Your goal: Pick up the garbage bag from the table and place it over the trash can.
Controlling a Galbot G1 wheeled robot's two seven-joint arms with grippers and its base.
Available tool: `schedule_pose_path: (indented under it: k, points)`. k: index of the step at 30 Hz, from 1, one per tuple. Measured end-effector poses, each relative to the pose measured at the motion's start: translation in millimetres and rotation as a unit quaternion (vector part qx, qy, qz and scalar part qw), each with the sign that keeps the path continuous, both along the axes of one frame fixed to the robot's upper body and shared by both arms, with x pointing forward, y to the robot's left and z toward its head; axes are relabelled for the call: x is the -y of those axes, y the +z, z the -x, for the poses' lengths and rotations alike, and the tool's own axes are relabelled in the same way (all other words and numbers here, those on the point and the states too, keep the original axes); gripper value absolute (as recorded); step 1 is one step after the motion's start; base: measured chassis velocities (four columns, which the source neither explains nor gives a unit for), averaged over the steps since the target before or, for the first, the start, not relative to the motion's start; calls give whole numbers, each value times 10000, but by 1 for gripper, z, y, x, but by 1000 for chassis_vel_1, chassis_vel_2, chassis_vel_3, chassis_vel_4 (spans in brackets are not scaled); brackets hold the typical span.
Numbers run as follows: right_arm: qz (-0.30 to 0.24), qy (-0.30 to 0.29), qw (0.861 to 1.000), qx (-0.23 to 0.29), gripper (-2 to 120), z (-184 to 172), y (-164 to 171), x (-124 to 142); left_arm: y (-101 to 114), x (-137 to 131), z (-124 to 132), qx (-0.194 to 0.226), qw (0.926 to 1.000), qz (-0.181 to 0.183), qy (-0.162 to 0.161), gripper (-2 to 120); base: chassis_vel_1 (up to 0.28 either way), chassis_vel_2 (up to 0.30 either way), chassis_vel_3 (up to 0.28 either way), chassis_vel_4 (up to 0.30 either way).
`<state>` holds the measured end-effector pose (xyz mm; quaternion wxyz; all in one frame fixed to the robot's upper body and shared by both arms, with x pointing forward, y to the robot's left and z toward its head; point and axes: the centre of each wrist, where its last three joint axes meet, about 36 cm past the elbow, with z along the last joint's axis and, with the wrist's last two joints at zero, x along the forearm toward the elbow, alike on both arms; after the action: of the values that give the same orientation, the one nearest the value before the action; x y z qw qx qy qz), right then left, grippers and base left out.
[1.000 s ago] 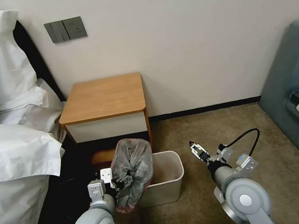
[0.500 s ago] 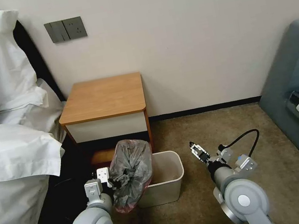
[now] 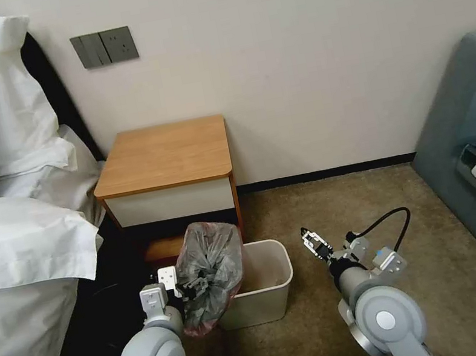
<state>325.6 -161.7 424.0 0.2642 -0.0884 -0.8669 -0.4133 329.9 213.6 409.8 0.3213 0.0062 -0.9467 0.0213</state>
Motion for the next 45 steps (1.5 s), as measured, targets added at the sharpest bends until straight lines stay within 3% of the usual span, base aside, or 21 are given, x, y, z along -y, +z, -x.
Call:
schedule_pose_path:
  k: [8,15,28,32,39,45]
  points:
    - [47,-30,10000,-5,100,0,-2,0,-1,2,-1,-50,10000,57,-19,90,0,0,0,0]
    - [58,-39,10000,0,100,-1,-3,0,-3,2,-3,-112,9999,79,-10,71,0,0,0,0]
    - [148,-78,9999,36,100,-2,-3,2,-7,5,-7,-248,9994,249,32,19,0,0,0,0]
    - [163,-78,9998,92,100,-2,-2,3,-7,5,-5,-229,9993,290,46,11,0,0,0,0]
    - [339,357,9960,744,100,0,4,8,-7,-5,11,340,9979,541,125,10,0,0,0,0]
    - [557,1591,9691,1798,100,3,3,14,-12,-18,39,1214,9906,633,-27,10,0,0,0,0]
